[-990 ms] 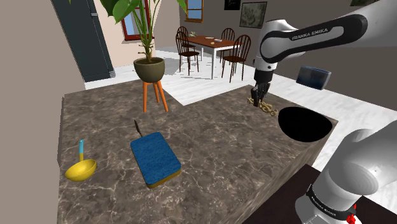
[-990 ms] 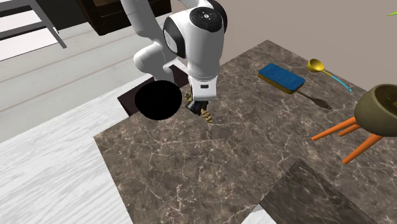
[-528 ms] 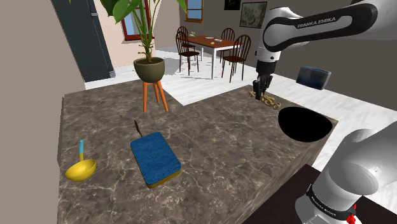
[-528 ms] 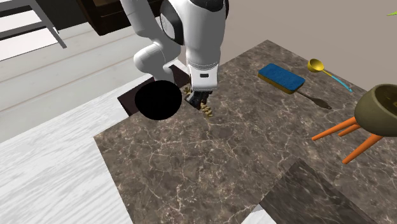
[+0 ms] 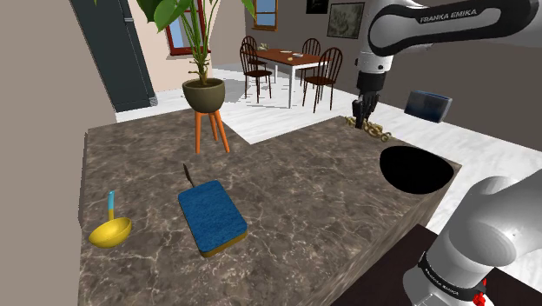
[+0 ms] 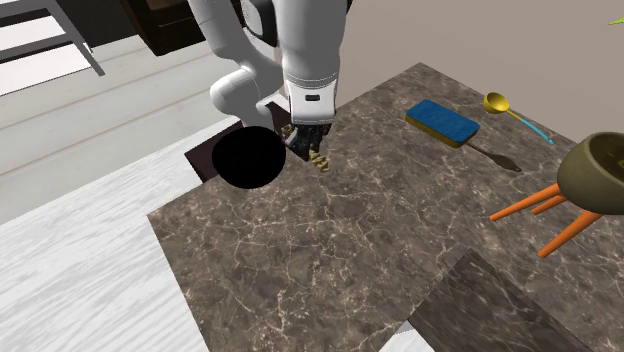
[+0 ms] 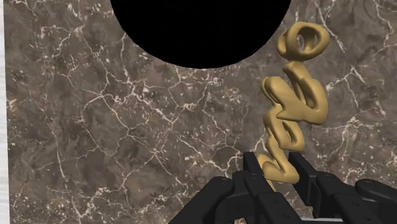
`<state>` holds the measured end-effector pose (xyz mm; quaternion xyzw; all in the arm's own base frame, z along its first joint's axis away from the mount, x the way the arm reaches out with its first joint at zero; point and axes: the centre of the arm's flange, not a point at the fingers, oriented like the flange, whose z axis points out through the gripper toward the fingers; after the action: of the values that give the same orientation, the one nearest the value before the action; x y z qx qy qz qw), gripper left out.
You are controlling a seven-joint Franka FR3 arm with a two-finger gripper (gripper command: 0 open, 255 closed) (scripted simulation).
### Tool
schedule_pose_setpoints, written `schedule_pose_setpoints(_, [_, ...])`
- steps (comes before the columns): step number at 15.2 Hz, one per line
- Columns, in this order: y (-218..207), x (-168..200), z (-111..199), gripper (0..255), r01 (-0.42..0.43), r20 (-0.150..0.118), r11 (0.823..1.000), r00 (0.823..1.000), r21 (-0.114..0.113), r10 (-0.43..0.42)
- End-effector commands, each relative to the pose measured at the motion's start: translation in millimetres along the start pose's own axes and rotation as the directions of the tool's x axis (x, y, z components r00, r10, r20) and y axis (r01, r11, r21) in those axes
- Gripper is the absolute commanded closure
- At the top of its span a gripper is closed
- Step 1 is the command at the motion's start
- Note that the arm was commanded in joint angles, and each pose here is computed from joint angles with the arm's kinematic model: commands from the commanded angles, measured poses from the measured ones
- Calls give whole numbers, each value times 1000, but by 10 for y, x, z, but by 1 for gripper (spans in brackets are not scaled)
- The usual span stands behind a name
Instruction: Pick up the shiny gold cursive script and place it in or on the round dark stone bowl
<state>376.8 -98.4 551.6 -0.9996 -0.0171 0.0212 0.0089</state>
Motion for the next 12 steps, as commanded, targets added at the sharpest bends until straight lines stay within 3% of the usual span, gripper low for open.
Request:
schedule_pose_setpoints(1, [92,-214,-13,255,0,0,1000,1000,0,0])
schedule_pose_setpoints(12, [606,-1606,-23,255,0,0,1000,1000,0,0])
